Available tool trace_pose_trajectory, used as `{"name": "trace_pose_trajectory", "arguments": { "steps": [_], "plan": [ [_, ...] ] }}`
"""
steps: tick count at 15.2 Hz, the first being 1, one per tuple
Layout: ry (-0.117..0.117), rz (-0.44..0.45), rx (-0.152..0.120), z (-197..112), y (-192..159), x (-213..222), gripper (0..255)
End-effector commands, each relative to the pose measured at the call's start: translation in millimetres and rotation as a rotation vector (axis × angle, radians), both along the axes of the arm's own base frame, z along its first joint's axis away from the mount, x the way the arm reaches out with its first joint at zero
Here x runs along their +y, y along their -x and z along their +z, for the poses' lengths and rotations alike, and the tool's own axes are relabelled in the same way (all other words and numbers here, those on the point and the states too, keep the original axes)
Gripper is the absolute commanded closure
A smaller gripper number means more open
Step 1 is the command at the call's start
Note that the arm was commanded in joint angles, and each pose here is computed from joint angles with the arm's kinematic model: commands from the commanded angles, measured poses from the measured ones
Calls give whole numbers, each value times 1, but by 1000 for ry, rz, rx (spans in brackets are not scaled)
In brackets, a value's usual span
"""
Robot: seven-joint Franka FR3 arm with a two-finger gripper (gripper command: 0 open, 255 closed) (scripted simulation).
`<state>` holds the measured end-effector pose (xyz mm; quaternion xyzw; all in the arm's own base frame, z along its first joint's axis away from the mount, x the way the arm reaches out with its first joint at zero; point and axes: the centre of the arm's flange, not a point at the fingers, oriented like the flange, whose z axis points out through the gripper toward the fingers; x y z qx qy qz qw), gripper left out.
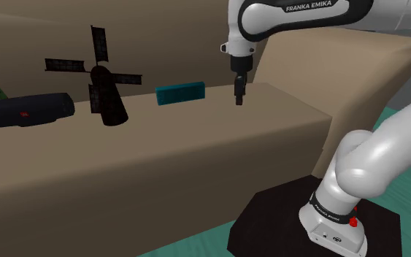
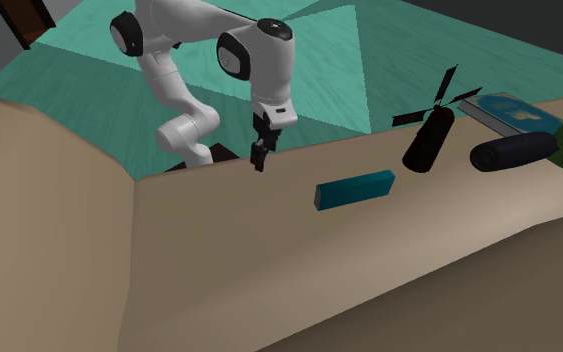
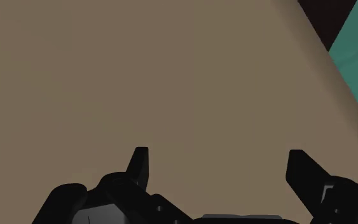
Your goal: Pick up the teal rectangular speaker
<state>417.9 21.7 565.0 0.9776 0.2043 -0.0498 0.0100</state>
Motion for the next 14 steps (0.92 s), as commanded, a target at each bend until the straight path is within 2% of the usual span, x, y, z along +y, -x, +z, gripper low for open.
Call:
{"name": "trace_pose_trajectory", "arguments": {
  "steps": [1,14],
  "plan": [
    [-1,73,-2,3,-29,0,0],
    [-9,527,-16,35,-182,54,0]
  ]
}}
